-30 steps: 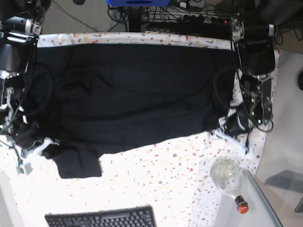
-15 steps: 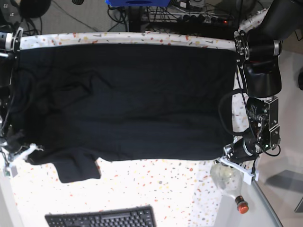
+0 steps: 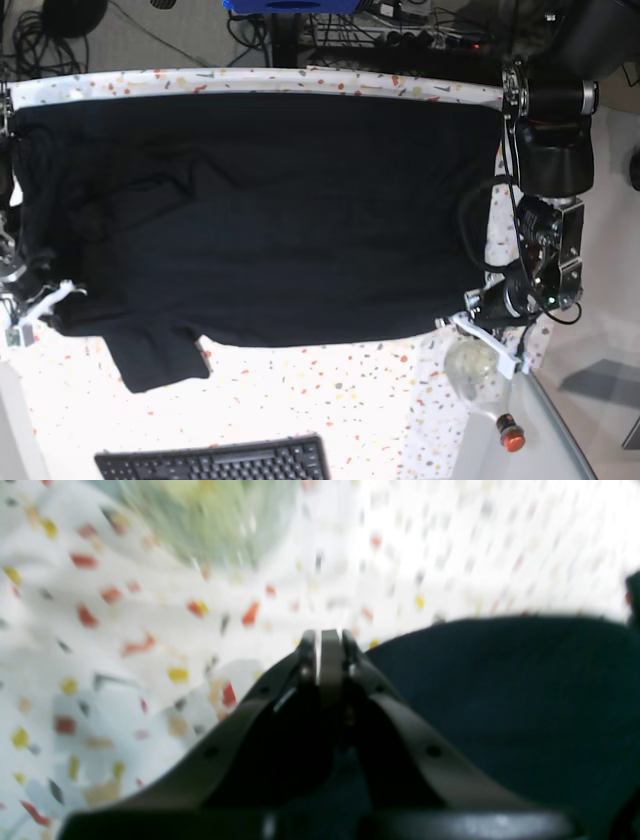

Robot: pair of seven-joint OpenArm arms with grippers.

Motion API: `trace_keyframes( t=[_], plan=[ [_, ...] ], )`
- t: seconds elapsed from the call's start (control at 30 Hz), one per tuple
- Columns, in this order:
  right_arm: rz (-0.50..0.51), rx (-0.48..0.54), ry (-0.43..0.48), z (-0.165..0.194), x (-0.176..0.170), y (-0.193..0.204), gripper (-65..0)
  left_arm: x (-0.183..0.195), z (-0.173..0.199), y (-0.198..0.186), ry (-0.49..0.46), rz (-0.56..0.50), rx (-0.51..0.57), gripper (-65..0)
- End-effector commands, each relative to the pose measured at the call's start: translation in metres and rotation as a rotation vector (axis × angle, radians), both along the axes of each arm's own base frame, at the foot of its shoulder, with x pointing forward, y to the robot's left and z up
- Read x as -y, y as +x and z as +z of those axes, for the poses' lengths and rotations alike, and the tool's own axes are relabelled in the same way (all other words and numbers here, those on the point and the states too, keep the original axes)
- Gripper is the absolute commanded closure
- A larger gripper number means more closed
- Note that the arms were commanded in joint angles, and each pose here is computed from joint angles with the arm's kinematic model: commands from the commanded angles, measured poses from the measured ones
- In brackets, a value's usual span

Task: Layout the t-shirt on the table in an organized manner, then fold the t-shirt properly
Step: 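Fold the shirt lengthwise with both grippers toward the collar edge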

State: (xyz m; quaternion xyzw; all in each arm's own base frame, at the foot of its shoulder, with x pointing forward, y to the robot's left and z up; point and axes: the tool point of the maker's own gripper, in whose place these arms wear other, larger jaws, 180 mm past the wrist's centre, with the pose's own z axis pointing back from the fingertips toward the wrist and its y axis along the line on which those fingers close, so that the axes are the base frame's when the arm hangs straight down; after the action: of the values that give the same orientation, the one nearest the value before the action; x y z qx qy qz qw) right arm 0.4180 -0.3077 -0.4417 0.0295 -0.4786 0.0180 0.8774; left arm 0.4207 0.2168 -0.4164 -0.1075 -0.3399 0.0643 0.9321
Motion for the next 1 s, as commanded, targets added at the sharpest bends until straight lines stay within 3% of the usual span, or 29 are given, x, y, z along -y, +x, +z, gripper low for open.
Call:
trace_keyframes(
  t=[0.0, 0.33, 0.47, 0.83, 0.97],
  plan=[
    [-0.022, 0.061, -0.008, 0.019, 0.015, 0.01, 0.0, -0.006, 0.019, 0.014, 0.011, 0.003, 0.061, 0.0],
    [-0.026, 0.031, -0.013, 0.011, 0.018, 0.002, 0.0, -0.012, 0.019, 0.001, 0.037, -0.013, 0.068, 0.0],
    [-0.019, -0.02, -0.032, 0.005, 0.025, -0.008, 0.0, -0.014, 0.024, -0.023, 0.083, -0.06, 0.044, 0.0],
    [-0.027, -0.031, -0.019, 0.022, 0.027, -0.025, 0.0, -0.01, 0.021, -0.074, 0.15, -0.134, 0.022, 0.0],
    [-0.022, -0.074, -0.033, 0.025, 0.027, -0.039, 0.0, -0.035, 0.023, -0.089, 0.152, -0.063, 0.002, 0.0]
  ],
)
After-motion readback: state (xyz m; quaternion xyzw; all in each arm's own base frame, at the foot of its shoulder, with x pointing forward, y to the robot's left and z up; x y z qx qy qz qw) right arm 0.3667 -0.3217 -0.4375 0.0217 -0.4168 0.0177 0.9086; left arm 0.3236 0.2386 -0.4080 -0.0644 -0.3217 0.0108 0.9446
